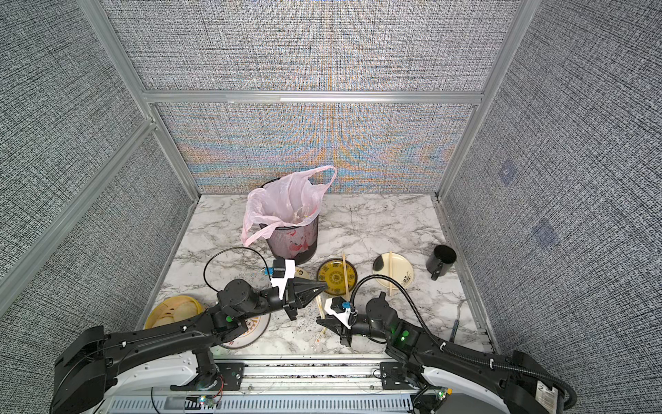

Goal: Remove the packaging of disposable chopsticks
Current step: Remove the packet bag from the disposable chopsticks.

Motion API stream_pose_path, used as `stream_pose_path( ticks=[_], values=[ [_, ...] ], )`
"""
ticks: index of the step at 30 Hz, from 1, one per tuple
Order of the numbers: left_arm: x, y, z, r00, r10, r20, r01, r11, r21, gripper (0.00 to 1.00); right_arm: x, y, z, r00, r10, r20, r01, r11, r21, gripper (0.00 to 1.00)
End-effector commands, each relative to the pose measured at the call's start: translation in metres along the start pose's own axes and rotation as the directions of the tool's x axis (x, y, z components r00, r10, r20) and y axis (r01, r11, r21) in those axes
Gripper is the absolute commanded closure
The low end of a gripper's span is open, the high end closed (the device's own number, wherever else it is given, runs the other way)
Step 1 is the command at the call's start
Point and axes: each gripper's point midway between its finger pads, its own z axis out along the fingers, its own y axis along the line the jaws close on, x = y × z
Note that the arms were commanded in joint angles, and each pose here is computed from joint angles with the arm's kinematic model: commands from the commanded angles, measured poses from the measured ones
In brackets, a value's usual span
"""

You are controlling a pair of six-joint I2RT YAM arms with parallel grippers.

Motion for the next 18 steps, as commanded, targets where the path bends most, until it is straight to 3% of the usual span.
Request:
stream_pose_path(
  ticks=[1,18],
  values=[
    [0.012,-0.002,0.000,0.999,-0.007,-0.043,0.008,1.000,0.023,0.93,-0.030,0.001,-0.002,0.992,-0.047,0.118,0.047,0.999,0.000,1.00],
    [0.007,-0.011,0.002,0.999,0.005,-0.044,-0.002,0.998,0.067,0.94,-0.043,0.001,-0.006,0.983,-0.084,0.166,0.082,0.996,0.018,1.00]
  ],
)
